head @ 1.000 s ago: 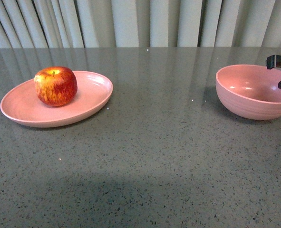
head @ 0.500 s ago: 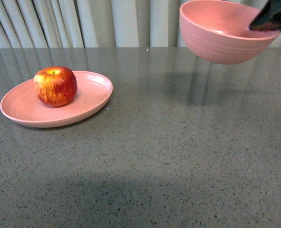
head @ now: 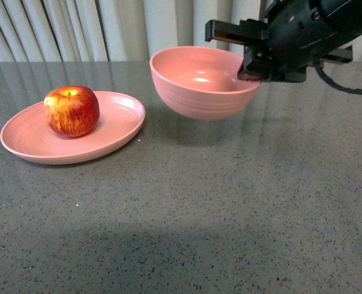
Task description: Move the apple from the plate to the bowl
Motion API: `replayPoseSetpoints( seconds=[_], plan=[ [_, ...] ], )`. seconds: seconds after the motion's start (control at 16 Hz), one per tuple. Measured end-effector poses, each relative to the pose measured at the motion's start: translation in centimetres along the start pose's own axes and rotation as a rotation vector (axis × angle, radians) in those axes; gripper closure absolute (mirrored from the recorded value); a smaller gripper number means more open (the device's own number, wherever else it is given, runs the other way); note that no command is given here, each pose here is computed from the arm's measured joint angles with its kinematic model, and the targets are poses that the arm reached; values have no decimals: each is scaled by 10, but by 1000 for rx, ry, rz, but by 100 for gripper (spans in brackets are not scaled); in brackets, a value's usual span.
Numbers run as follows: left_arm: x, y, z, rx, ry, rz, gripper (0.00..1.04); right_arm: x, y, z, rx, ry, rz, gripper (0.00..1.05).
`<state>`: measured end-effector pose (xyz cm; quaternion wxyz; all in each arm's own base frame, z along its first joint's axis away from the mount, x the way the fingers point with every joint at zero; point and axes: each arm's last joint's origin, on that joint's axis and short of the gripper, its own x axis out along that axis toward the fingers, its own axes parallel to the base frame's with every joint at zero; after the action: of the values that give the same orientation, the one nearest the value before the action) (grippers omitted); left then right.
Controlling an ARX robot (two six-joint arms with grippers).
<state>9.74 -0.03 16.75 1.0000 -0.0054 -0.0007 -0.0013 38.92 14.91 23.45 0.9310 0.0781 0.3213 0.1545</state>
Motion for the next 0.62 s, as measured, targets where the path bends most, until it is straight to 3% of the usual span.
replayPoseSetpoints(
  seconds=[0.62],
  plan=[
    [0, 0, 0, 0, 0, 0, 7, 33, 4, -23, 11, 97, -42, 102]
  ],
)
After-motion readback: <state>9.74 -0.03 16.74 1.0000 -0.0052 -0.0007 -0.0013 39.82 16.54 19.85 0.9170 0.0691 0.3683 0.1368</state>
